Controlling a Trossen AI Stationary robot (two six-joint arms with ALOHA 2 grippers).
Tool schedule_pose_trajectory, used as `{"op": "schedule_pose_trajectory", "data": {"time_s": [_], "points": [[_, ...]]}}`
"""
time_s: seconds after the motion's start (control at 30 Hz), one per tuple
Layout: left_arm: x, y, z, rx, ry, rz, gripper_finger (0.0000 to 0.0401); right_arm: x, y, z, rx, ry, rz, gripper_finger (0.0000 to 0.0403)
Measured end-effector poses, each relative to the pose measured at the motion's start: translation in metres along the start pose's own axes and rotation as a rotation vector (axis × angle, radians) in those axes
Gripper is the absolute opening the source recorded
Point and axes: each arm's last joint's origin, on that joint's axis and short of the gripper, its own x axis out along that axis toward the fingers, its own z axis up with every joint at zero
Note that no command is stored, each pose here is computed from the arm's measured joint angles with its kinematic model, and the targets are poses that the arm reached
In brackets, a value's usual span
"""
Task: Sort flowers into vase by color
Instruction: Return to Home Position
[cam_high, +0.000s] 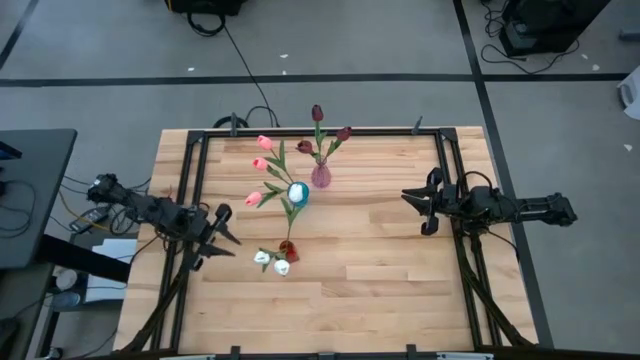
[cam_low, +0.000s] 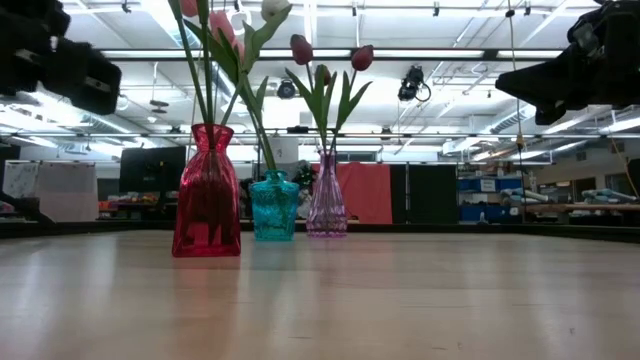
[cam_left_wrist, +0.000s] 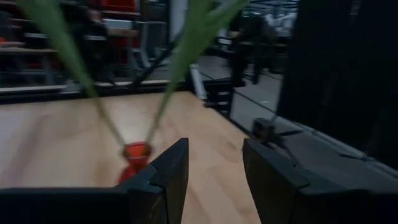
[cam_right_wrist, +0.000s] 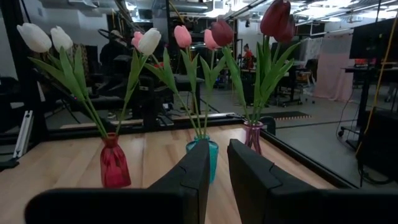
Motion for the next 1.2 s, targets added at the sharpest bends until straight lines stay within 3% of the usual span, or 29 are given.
{"op": "schedule_pose_trajectory", "data": {"time_s": [0.13,0.27,0.43,1.2], "points": [[0.000,0.009,0.001,0.019,-0.006,0.094,0.0156,0.000,0.000,0.000,0.000,0.000,0.000,0.0071],[-0.002,0.019,0.001,0.009,-0.018,0.257,0.0156,0.000,0.000,0.000,0.000,0.000,0.000,0.0071],[-0.003,0.024,0.004,-0.118,-0.081,0.416,0.0157,0.000,0.000,0.000,0.000,0.000,0.000,0.0071],[-0.004,0.024,0.007,-0.144,-0.114,0.428,0.0157,0.000,0.000,0.000,0.000,0.000,0.000,0.0071]]}}
